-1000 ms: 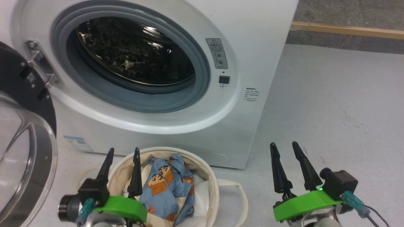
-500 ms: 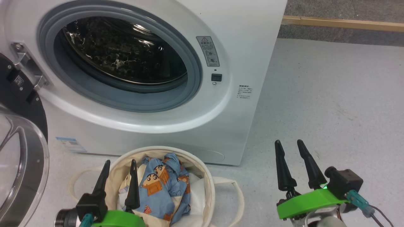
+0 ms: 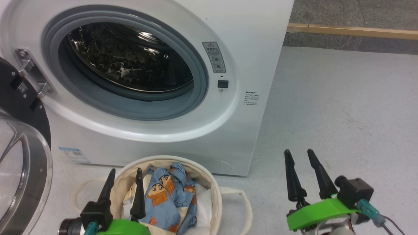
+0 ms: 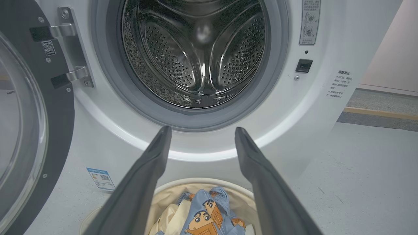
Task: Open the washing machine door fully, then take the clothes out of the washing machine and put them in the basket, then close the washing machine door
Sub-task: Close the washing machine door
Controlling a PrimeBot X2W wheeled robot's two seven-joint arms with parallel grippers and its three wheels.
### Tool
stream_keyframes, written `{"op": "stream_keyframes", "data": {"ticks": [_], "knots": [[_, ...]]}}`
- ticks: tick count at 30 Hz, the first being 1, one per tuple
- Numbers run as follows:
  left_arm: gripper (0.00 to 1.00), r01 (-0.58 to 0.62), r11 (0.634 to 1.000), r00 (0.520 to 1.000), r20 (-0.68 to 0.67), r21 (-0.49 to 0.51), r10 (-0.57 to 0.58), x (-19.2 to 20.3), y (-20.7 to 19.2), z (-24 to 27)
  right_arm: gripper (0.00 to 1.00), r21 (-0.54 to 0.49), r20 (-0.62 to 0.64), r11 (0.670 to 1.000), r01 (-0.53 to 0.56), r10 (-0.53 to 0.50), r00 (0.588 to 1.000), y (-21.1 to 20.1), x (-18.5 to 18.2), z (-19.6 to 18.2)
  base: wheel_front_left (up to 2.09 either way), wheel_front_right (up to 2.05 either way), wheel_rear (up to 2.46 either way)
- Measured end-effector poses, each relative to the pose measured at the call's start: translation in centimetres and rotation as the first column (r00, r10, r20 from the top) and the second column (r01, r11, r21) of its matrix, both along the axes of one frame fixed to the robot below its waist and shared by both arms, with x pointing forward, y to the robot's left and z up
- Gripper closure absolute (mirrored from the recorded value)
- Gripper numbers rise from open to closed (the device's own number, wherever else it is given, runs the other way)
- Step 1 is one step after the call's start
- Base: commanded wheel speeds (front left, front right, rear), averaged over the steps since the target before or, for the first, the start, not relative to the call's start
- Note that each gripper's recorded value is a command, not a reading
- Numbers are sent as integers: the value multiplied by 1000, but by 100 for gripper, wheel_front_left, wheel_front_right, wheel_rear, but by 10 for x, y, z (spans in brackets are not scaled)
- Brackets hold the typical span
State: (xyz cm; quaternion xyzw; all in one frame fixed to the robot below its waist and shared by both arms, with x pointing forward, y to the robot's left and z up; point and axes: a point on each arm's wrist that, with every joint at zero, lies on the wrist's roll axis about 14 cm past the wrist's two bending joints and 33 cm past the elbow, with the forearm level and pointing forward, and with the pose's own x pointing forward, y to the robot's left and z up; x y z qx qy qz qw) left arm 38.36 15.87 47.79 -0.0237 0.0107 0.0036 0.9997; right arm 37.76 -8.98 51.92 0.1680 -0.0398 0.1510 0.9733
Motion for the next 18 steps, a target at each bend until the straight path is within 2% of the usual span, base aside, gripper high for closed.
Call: {"op": "stream_keyframes", "data": {"ticks": [5, 9, 18], "knots": [[0, -20, 999, 1000, -6, -32, 20, -1, 3, -1, 0, -2, -14, 1000, 0, 0, 1000, 0, -4, -5, -8, 6, 2], [0, -32, 998, 999, -5, -56, 32, -2, 5, 0, 0, -2, -10, 1000, 0, 0, 1000, 0, -5, -3, -77, 41, 36], [0, -43, 996, 999, -13, -82, 42, -1, 6, -2, 0, -2, -16, 1000, 6, -6, 1000, -2, -3, -5, -169, 122, 47]]}}
